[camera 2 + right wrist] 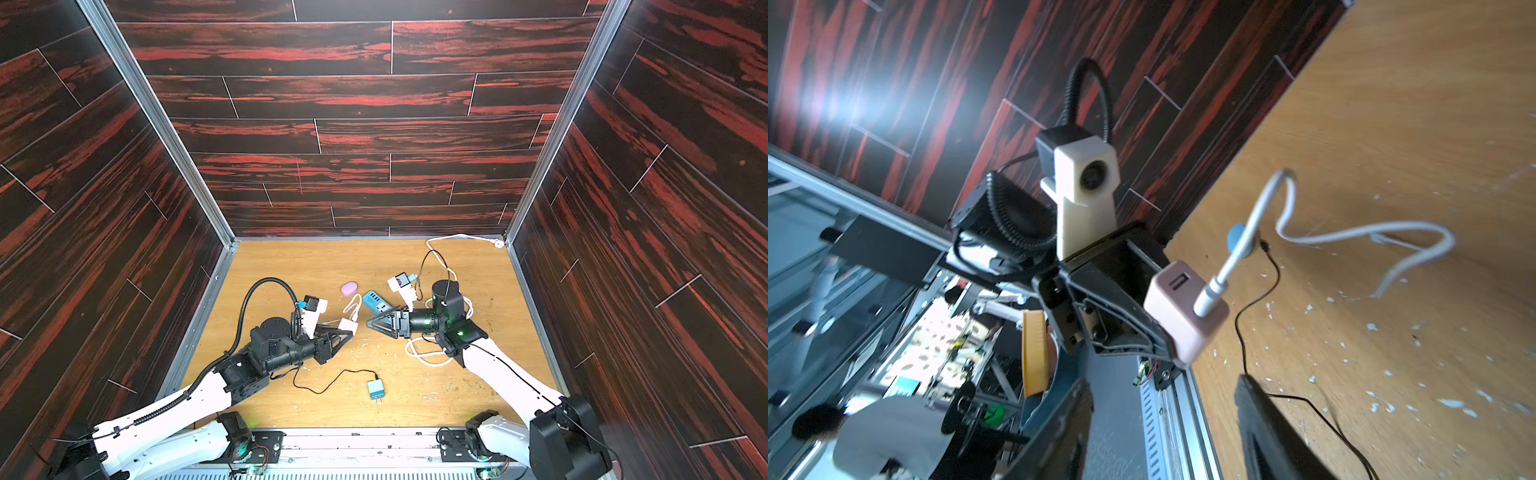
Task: Charge the bluetooth headset
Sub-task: Pick up the plug from the center of the board, then adjust the charging cable at the plug, then insert the plug into the socket.
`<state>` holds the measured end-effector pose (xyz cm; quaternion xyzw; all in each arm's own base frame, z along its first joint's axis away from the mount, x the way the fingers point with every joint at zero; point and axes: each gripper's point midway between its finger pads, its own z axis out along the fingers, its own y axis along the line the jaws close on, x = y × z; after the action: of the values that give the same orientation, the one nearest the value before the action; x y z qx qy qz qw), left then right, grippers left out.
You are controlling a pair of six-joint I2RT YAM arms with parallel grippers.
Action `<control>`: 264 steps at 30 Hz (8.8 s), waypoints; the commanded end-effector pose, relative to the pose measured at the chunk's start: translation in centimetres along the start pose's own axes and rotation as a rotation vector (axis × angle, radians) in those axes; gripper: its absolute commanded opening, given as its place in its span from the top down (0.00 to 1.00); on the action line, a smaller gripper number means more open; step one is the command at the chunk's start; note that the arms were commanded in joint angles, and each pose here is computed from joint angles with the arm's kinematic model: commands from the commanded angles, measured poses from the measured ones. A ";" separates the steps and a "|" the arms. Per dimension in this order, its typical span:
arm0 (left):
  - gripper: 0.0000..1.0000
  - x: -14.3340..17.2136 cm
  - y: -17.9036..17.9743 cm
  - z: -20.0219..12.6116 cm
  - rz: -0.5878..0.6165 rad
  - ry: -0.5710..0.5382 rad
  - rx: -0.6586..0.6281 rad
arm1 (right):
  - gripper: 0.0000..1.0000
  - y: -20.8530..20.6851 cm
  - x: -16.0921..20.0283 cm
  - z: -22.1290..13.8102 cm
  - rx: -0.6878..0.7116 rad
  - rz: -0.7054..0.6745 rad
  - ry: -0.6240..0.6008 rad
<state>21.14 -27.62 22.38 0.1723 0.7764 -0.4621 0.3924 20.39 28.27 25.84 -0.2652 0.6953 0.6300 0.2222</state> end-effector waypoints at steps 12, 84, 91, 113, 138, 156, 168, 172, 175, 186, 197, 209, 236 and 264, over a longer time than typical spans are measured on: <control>0.97 -1.4 -3.4 -0.4 -0.007 -0.011 0.182 | 0.30 2.1 1.2 1.1 -0.135 -0.115 0.072; 0.30 2.1 7.0 0.1 0.013 -0.061 -0.258 | 0.85 4.3 -2.0 2.3 -0.126 -0.103 0.060; 0.29 1.2 6.5 3.9 0.116 -0.124 -0.200 | 0.85 4.8 -2.1 2.1 -0.136 -0.100 0.054; 0.47 0.9 3.3 11.9 0.197 -0.053 -0.042 | 0.84 4.9 -2.2 2.2 -0.165 -0.092 0.045; 1.00 2.1 7.6 5.2 0.213 0.023 -0.314 | 0.84 2.1 -1.4 0.8 0.014 -0.106 0.043; 1.00 -0.8 11.1 -0.5 0.274 0.054 -0.603 | 0.84 -10.4 -1.5 -0.8 0.635 -0.151 0.033; 1.00 -1.7 12.3 0.0 0.259 0.109 -0.686 | 0.84 -15.1 -3.9 -1.5 0.852 -0.300 -0.034; 1.00 -2.0 12.7 0.2 0.243 0.128 -0.699 | 0.84 -16.0 -4.8 -1.4 0.884 -0.352 -0.049; 1.00 -2.0 13.1 0.5 0.225 0.137 -0.710 | 0.84 -16.6 -5.5 -1.3 0.901 -0.389 -0.053; 1.00 -1.7 13.9 1.3 0.179 0.171 -0.709 | 0.83 -20.0 -6.6 -1.2 0.937 -0.470 -0.008; 1.00 -1.1 14.7 2.4 0.144 0.204 -0.697 | 0.83 -22.1 -5.7 -0.5 0.901 -0.484 0.041; 1.00 -0.7 15.1 3.0 0.123 0.216 -0.686 | 0.83 -23.5 -4.8 0.4 0.876 -0.477 0.089; 1.00 0.2 15.3 3.0 0.103 0.219 -0.668 | 0.83 -25.3 -2.6 1.7 0.871 -0.485 0.177; 1.00 0.5 15.6 2.5 0.100 0.211 -0.669 | 0.83 -24.2 -1.0 1.2 0.885 -0.531 0.246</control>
<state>31.84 -22.10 12.12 0.1232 0.9131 -0.1380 0.3634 38.39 28.08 8.97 -0.3726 0.8195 0.1609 0.4046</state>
